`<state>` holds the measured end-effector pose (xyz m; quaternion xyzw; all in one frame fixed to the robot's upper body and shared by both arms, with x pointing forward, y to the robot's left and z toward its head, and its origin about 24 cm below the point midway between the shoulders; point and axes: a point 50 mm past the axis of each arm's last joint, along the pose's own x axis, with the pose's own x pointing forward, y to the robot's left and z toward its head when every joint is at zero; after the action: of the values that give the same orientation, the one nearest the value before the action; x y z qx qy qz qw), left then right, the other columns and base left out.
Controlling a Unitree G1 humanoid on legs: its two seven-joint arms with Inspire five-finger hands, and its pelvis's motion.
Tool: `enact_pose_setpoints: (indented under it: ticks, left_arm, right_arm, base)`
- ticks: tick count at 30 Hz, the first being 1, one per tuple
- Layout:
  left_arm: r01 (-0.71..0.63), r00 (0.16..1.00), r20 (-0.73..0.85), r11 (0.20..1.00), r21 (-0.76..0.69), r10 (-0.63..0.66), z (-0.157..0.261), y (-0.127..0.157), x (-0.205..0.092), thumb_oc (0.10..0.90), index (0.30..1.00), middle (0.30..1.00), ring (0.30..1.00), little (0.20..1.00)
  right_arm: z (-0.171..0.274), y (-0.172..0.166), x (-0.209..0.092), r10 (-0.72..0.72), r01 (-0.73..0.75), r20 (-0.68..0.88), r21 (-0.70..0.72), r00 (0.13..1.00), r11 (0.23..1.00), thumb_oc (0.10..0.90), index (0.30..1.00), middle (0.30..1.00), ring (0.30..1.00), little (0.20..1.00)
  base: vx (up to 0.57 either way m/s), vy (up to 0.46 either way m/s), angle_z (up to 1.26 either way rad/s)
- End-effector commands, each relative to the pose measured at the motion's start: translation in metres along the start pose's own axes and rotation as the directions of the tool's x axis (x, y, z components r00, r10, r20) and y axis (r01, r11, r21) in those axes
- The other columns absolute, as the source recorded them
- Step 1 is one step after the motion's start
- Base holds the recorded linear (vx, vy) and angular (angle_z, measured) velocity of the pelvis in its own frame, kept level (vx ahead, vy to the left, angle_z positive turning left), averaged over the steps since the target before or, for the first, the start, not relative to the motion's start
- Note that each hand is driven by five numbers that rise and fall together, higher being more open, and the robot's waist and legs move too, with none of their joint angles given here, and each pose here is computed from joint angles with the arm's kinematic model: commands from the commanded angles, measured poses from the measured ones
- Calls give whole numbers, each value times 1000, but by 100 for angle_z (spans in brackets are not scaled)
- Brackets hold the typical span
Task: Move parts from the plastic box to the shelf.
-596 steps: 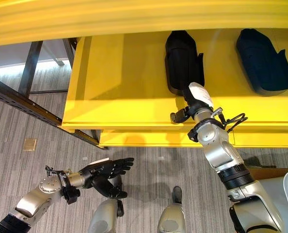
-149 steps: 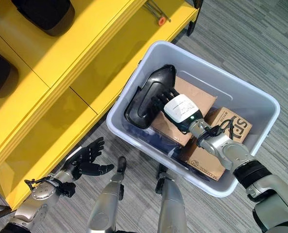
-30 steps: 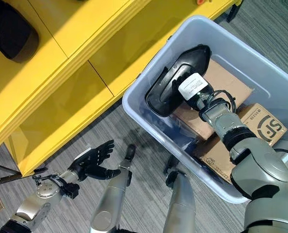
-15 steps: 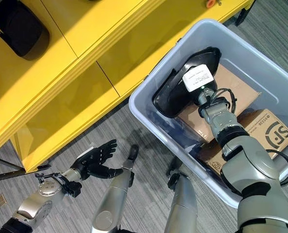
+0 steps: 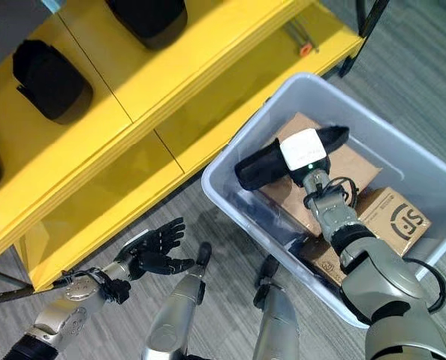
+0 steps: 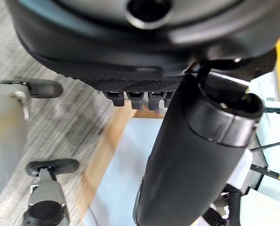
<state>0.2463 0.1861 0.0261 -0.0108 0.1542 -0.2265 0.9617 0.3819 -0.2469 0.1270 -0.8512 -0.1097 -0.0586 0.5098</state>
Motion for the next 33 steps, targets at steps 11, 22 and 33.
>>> enact_pose_setpoints:
  ticks: [11,22,33]
  left_arm:
    - [61,992,114,998,-15,-59,13,-11,-3,900,1000,1000,1000,1000]
    - [5,996,92,999,-42,-2,3,-9,-10,900,1000,1000,1000,1000]
    - [-359,899,371,877,319,233,48,19,-21,900,1000,1000,1000,1000]
  right_arm:
    - [-28,-54,4,-282,291,-83,128,956,948,400,300,300,300,300]
    - [-7,-44,-24,18,-19,8,573,1000,819,400,300,300,300,300]
    - [14,-35,-55,363,-472,323,743,874,474,400,300,300,300,300]
  base:
    - [46,100,-10]
    - [79,108,-14]
    - [-12,49,-13]
